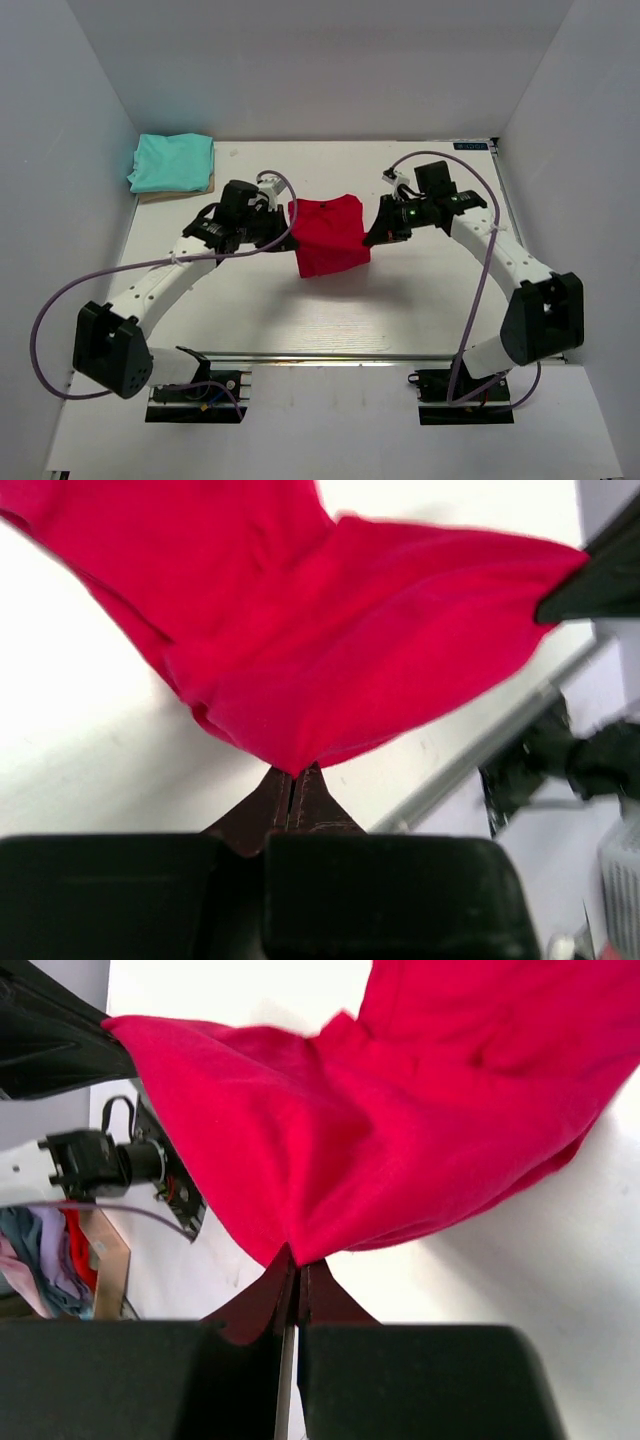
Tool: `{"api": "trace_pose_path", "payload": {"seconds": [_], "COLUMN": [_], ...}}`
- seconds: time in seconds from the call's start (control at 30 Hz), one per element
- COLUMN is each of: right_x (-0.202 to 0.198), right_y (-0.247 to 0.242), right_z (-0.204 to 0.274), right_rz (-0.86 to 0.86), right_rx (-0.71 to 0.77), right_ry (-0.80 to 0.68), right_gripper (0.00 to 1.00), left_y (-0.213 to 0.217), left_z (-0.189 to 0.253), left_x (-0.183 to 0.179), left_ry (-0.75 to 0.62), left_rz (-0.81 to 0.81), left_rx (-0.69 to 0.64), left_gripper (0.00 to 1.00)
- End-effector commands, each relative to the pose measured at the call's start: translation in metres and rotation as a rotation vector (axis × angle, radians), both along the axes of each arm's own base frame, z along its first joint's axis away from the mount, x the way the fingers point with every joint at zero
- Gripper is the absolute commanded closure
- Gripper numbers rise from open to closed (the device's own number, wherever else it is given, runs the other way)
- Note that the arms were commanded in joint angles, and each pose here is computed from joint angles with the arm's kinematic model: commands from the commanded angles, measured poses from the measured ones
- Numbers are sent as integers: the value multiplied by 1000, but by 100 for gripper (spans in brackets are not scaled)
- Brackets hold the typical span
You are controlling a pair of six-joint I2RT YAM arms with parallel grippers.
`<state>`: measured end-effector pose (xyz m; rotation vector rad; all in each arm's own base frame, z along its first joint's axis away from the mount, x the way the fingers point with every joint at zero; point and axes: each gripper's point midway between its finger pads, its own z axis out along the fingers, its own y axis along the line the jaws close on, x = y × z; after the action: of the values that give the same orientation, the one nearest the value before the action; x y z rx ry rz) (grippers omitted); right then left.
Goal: Fold and stack the t-shirts
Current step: Fold the long partially folded tshirt into a neat square
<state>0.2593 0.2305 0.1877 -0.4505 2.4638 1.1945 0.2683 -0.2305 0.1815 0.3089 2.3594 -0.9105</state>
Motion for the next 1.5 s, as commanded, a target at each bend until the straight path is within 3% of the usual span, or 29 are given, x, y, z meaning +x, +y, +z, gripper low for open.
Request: {"api": "trace_pose_path", "payload": {"seconds": [0.0,0.5,0.87,1.03,1.07,1.13,1.17,1.2,1.4,1.47], "right_x": [21,130,184,211,216,225,234,239,252,253], "right_y": [3,18,26,27,30,30,34,32,26,18], "right_z": [4,16,-42,-64,-62,-81,-72,-87,-62,-37], "right_rz": [-25,-69,-121,-161,-156,-162,-168,-183,-212,-236], "right_rx": [10,71,36,29,52,61,72,65,33,-18], "right_ry": [34,10,101,78,64,90,66,94,-4,-108], "right_gripper": [100,100,100,99,87,75,35,10,10,10], "left_y": [3,29,25,16,14,11,10,5,7,3], "left_z": [11,-7,-56,-71,-71,-79,-81,-80,-56,-44], "left_x": [40,140,184,206,212,225,228,234,242,237], "left_ry": [-64,-64,39,39,21,11,10,1,-22,-43], "left_rz": [113,351,345,339,334,322,322,307,308,292], "left_rx": [34,238,287,248,245,233,232,224,240,208], "left_gripper": [100,100,100,100,90,53,12,1,0,0]}}
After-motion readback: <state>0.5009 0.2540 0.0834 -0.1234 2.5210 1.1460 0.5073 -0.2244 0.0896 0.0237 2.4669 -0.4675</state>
